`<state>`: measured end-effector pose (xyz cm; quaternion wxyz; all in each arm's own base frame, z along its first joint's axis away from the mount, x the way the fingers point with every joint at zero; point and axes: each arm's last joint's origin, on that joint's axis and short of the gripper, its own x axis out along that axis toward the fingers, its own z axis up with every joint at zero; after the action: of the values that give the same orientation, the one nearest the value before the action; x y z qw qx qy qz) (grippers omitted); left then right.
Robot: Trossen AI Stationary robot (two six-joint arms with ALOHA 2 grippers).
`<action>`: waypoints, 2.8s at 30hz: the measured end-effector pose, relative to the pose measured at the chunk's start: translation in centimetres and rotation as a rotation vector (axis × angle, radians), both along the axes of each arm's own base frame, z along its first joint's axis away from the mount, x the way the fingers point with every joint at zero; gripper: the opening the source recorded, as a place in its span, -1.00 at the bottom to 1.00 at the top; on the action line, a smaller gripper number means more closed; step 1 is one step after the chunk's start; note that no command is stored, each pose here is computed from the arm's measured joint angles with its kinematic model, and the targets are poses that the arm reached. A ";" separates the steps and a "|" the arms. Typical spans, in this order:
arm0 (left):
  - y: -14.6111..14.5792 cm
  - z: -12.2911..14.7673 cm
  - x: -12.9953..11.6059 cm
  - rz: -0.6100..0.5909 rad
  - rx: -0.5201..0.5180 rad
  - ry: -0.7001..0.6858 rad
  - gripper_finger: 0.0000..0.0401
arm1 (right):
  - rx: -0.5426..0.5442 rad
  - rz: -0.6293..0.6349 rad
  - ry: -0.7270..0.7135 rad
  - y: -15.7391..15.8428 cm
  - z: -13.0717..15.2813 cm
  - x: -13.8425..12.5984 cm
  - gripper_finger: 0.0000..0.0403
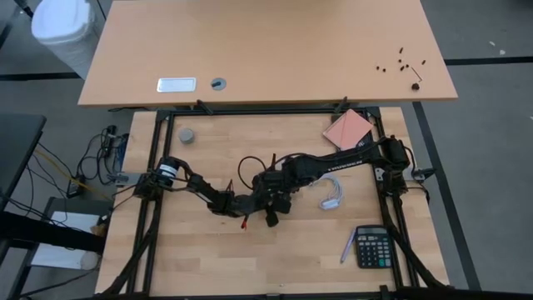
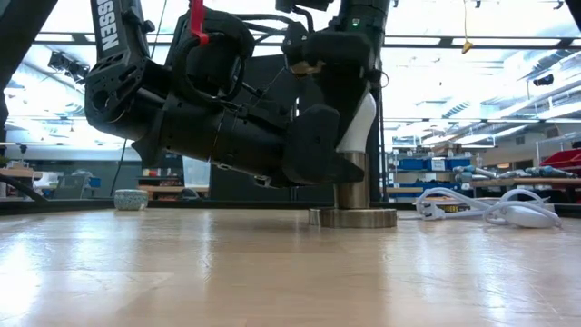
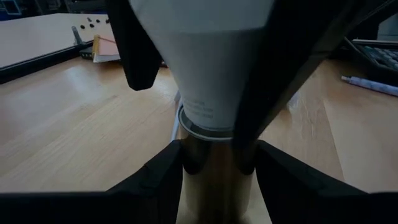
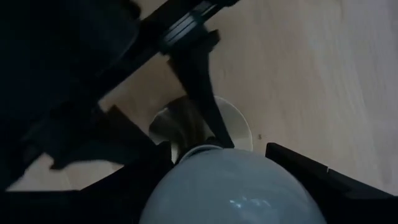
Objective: Screw lightbulb
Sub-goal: Insert the white lightbulb into the golden lamp
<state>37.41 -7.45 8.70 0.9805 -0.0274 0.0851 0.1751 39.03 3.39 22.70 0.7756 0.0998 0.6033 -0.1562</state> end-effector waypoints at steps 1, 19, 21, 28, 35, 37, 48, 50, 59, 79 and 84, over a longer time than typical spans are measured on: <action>0.0 0.0 0.0 0.000 -0.001 0.000 -0.08 | 0.006 -0.026 -0.006 0.0 0.0 0.0 0.33; -0.1 0.0 0.0 -0.007 -0.015 -0.004 -0.08 | -0.002 -0.038 -0.041 -0.1 0.2 0.2 0.46; -0.1 0.0 0.0 -0.009 -0.015 -0.003 -0.08 | -0.004 -0.022 -0.047 -0.1 0.5 0.1 0.52; -0.1 0.0 0.0 -0.011 -0.014 -0.001 -0.08 | 0.034 0.020 -0.065 0.0 1.0 0.1 0.77; -0.1 0.0 0.0 -0.005 -0.014 0.003 -0.08 | 0.039 0.061 -0.127 0.1 2.7 -0.3 0.86; -0.1 0.0 0.0 -0.004 -0.013 0.004 -0.08 | 0.037 0.076 -0.150 0.2 3.6 -0.7 0.86; -0.1 -0.1 0.0 -0.003 -0.013 0.007 -0.08 | -0.012 0.220 -0.223 1.2 8.1 -3.7 0.85; 0.0 -0.1 0.0 -0.003 -0.013 0.009 -0.08 | -0.041 0.264 -0.193 1.8 8.3 -4.3 0.85; -0.1 -0.1 0.0 -0.007 -0.013 0.012 -0.08 | -0.153 0.357 -0.091 3.8 5.6 -5.6 0.85; -0.3 -0.1 0.0 -0.066 0.019 0.027 -0.08 | -0.115 0.361 -0.537 1.5 -1.8 -11.8 0.76; -0.5 -0.1 0.0 -0.107 0.037 0.035 -0.08 | -0.123 0.377 -0.643 1.4 -3.0 -11.8 0.76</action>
<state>37.43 -7.91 8.61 0.9871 -0.0015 0.1003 0.1247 27.22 4.74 19.69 0.9450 -0.0160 0.3265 -0.0074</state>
